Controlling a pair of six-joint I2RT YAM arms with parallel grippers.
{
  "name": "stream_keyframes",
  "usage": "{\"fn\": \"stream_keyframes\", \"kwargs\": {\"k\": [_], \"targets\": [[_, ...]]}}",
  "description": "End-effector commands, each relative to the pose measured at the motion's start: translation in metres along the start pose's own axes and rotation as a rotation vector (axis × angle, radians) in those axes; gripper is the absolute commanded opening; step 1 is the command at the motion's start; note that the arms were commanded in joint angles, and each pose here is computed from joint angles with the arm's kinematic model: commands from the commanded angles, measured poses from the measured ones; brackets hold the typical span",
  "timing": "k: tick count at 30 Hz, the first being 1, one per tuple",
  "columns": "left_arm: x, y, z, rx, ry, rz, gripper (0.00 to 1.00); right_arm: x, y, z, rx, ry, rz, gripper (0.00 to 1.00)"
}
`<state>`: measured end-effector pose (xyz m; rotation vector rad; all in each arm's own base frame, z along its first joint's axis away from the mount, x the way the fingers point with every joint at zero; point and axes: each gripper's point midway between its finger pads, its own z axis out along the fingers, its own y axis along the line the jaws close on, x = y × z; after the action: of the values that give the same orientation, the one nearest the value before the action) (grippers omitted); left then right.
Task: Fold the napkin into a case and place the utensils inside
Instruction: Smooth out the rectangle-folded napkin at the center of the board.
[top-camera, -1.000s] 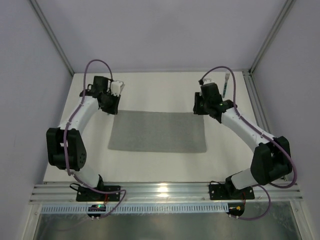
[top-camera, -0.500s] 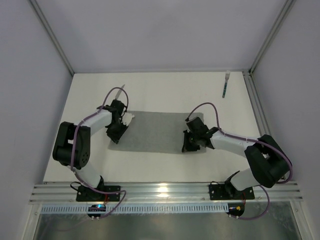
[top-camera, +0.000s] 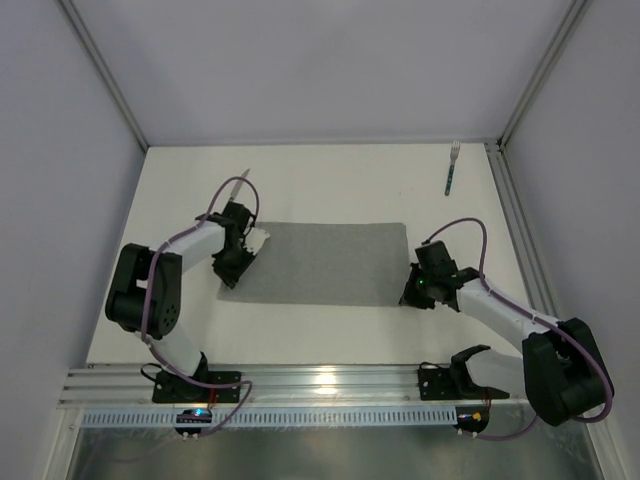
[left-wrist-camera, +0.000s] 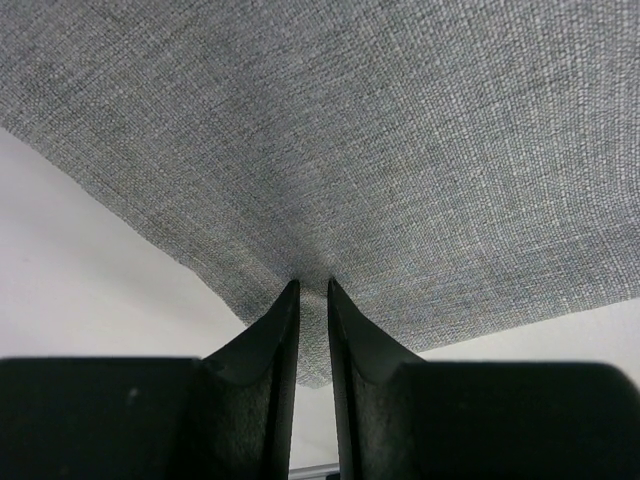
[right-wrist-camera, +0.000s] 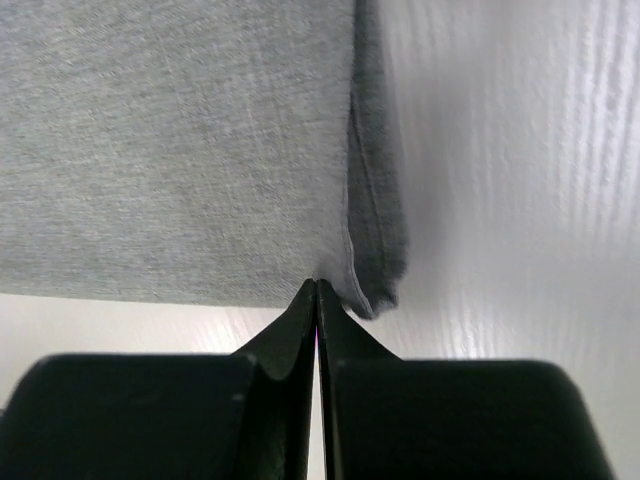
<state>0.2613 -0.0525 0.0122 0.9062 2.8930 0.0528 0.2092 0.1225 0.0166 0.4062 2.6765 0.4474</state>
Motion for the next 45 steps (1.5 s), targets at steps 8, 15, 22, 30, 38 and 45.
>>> {"fn": "stream_keyframes", "kwargs": {"k": [8, 15, 22, 30, 38, 45], "targets": [[-0.029, -0.027, -0.056, 0.174, -0.227, 0.047, 0.27, -0.055, 0.085, -0.045, -0.025, -0.173, -0.249, 0.03], [-0.002, -0.008, -0.029, 0.092, -0.091, -0.014, 0.20, 0.019, 0.252, -0.020, -0.475, 0.008, -0.485, 0.03], [0.011, 0.013, -0.004, 0.044, -0.018, -0.100, 0.19, 0.069, 0.316, 0.009, -0.648, 0.144, -0.512, 0.03], [0.021, 0.011, 0.014, 0.051, 0.030, -0.100, 0.19, 0.098, 0.232, 0.079, -0.410, 0.295, -0.378, 0.03], [0.030, 0.019, 0.029, -0.004, 0.068, -0.090, 0.18, 0.084, 0.188, 0.053, -0.422, 0.288, -0.256, 0.03], [0.025, 0.013, 0.021, 0.029, 0.026, -0.084, 0.19, 0.079, 0.201, 0.013, -0.451, 0.287, -0.420, 0.03]]}}
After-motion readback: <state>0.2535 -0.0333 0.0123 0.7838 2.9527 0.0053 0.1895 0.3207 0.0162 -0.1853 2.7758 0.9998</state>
